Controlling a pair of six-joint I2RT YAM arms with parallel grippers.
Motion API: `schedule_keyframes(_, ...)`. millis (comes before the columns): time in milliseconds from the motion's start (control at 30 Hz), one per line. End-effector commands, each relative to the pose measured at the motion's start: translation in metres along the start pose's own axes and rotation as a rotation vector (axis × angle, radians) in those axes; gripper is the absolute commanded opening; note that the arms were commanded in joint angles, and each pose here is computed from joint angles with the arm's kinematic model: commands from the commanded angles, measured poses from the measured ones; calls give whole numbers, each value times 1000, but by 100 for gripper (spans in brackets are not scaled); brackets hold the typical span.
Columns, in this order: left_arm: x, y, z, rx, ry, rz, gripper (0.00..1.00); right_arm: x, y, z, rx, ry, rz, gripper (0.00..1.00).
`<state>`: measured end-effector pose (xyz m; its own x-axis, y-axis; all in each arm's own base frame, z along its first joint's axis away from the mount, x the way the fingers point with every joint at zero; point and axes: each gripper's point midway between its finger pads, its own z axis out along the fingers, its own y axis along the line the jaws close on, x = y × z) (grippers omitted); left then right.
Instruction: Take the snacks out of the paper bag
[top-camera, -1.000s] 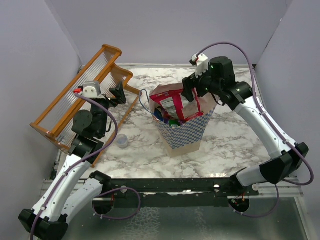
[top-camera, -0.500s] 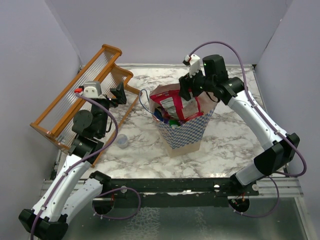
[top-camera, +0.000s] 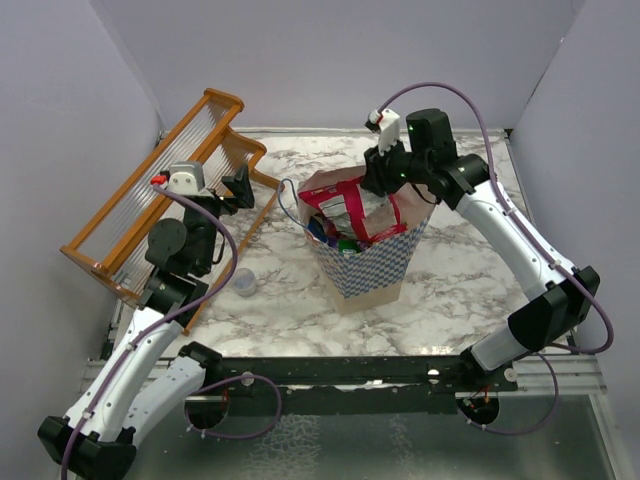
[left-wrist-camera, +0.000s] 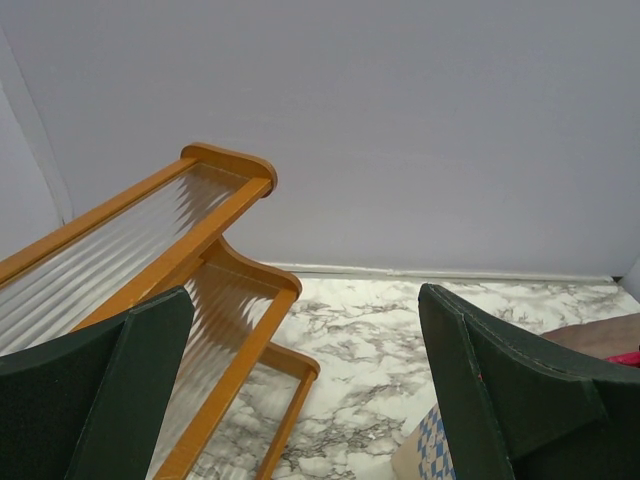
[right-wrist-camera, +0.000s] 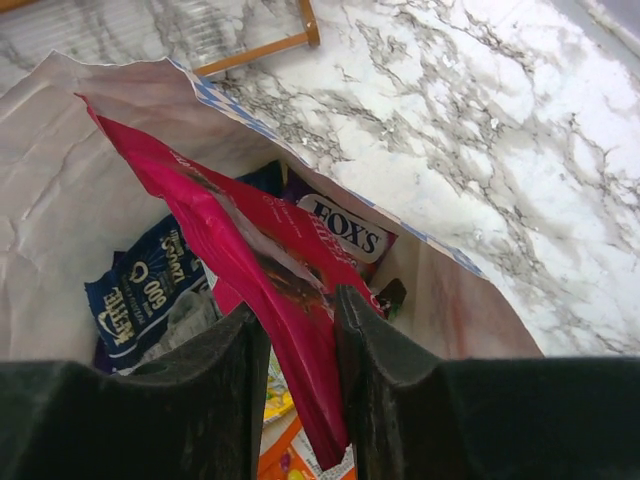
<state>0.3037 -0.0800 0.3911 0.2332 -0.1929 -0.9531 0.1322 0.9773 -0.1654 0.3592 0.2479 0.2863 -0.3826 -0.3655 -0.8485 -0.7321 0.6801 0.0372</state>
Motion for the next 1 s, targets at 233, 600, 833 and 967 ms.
schedule_keyframes(233,0,-6,1,26,-2,-10,99,-74,15,-60,-12,-257,-57,7)
schedule_keyframes(600,-2,-6,0,31,-5,-12,99,-114,20,-117,56,-444,-68,1)
schedule_keyframes(833,-2,-7,1,33,-4,-13,99,-168,25,-197,127,-725,7,1)
schedule_keyframes(967,-2,-6,0,31,-6,-15,99,-191,14,-242,235,-859,37,1)
